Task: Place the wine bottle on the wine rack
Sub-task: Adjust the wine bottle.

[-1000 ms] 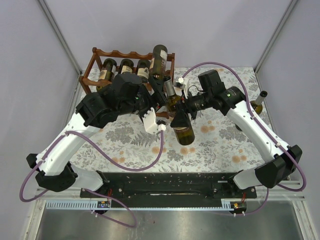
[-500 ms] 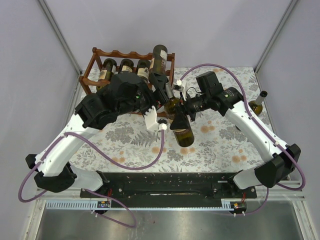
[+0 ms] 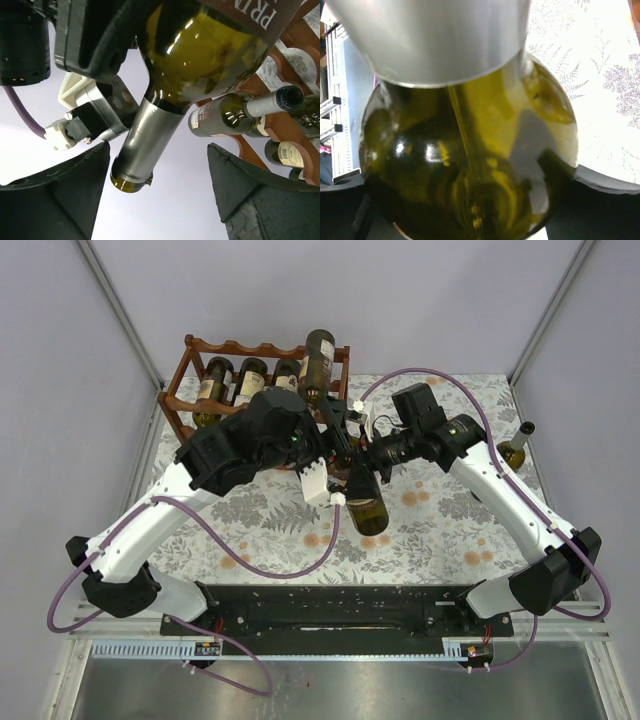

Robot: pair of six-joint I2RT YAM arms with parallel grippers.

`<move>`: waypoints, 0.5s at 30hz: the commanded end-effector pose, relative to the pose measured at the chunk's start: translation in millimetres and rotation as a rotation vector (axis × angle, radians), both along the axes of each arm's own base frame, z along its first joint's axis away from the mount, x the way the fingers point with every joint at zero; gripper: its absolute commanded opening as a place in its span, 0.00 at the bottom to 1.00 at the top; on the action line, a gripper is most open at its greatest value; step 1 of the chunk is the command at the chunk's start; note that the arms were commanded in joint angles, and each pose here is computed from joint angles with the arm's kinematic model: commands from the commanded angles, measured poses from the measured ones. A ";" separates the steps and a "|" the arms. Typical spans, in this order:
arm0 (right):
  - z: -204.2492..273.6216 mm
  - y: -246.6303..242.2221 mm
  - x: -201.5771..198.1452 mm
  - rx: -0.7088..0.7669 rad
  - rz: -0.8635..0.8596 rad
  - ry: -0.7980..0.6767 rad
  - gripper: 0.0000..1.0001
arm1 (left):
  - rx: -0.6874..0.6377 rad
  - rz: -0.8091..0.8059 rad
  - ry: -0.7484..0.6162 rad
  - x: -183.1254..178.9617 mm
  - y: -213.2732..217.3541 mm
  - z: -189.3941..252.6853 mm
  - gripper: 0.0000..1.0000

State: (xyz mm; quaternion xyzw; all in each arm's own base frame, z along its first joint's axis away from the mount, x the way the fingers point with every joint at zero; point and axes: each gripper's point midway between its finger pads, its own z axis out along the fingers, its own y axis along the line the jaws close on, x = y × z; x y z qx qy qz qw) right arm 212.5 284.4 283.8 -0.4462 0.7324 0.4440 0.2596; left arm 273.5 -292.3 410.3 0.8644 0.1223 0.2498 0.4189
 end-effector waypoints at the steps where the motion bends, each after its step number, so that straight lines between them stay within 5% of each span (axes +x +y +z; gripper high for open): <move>1: 31.2 5.5 -9.8 0.088 0.053 -0.055 0.00 | 0.014 0.036 -0.040 6.1 4.3 0.8 0.79; 9: 31.2 4.3 -9.3 0.088 0.047 -0.059 0.00 | 0.054 0.071 -0.007 2.8 16.9 -17.8 0.62; 15: 35.0 6.0 -9.7 0.096 0.048 -0.050 0.00 | 0.064 0.068 0.016 -0.8 15.6 -26.1 0.60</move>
